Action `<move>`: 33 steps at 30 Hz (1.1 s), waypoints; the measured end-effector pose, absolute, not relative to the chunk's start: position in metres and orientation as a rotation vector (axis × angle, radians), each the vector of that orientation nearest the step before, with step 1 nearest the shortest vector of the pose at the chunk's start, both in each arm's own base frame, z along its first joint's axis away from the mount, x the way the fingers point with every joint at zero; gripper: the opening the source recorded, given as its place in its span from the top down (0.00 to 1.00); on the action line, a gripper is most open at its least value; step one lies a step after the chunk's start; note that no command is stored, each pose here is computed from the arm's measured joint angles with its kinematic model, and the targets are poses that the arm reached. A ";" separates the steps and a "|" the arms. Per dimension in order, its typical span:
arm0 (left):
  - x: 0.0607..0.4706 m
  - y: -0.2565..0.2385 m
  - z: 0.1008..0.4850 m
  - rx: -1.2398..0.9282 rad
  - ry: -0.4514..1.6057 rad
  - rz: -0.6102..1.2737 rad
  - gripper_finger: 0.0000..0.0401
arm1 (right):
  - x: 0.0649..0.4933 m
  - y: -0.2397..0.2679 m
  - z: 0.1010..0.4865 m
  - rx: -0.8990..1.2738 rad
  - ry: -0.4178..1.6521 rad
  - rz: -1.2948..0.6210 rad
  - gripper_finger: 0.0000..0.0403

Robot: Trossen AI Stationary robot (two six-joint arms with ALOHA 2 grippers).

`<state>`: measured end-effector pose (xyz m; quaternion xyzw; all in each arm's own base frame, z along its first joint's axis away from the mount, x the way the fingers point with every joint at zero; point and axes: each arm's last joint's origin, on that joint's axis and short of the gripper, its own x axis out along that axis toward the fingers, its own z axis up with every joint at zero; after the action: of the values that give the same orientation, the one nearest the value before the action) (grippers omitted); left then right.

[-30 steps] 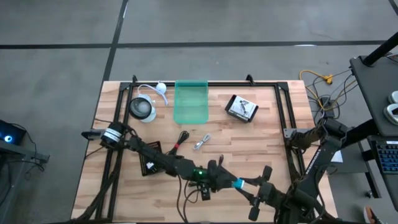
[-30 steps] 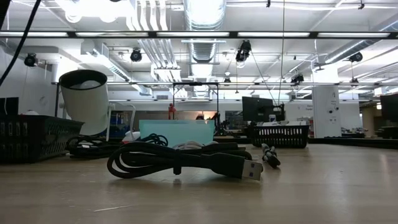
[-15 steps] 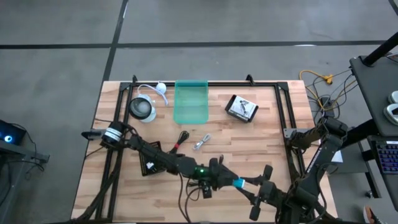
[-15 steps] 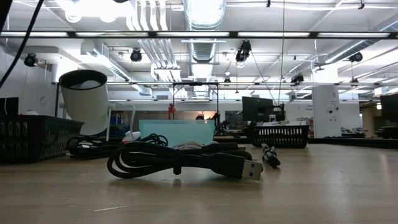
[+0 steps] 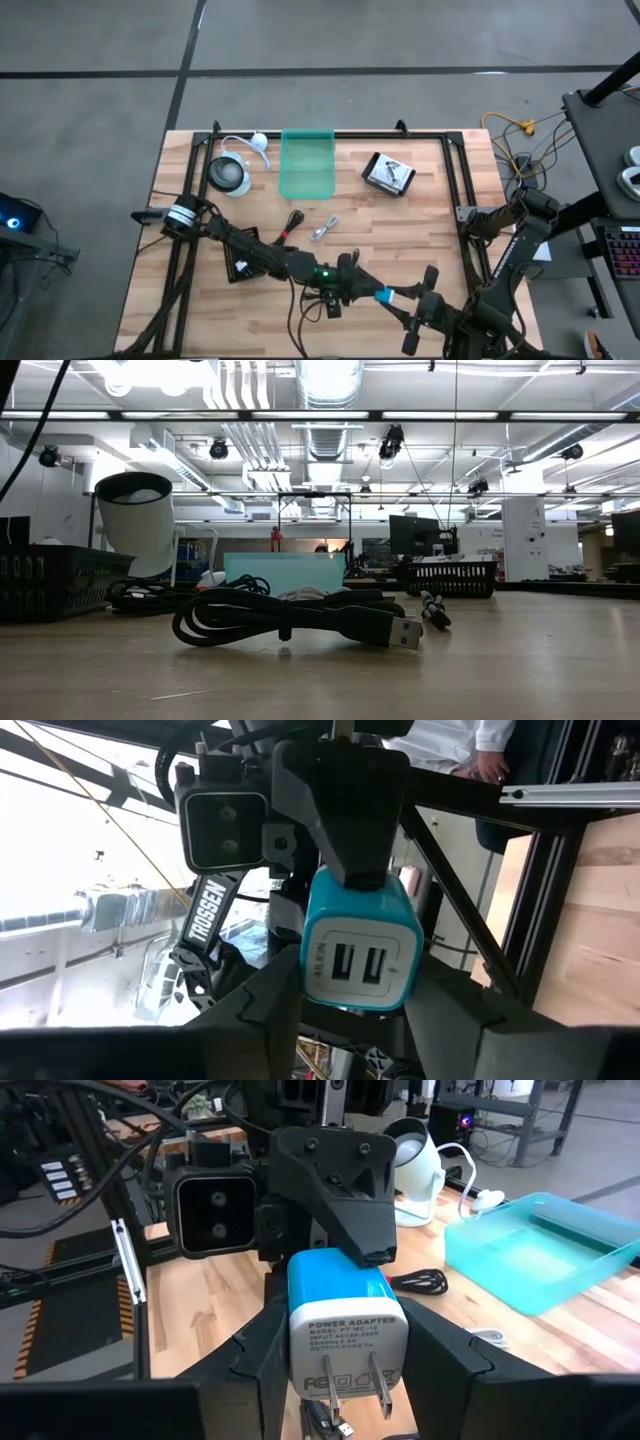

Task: Pick and place items into bin
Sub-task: Put the blue charger adapter into the left black bin

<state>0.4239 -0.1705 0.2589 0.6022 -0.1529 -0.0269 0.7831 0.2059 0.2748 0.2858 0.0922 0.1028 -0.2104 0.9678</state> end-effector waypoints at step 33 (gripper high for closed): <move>0.411 -0.168 0.240 1.235 0.000 -0.004 0.67 | 0.189 0.244 0.318 0.064 0.150 -0.478 0.40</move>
<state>0.4113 -0.1677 0.2399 0.5790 0.0000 -0.0017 0.8153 0.1893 0.2439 0.3179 0.0314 0.0740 -0.2365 0.9683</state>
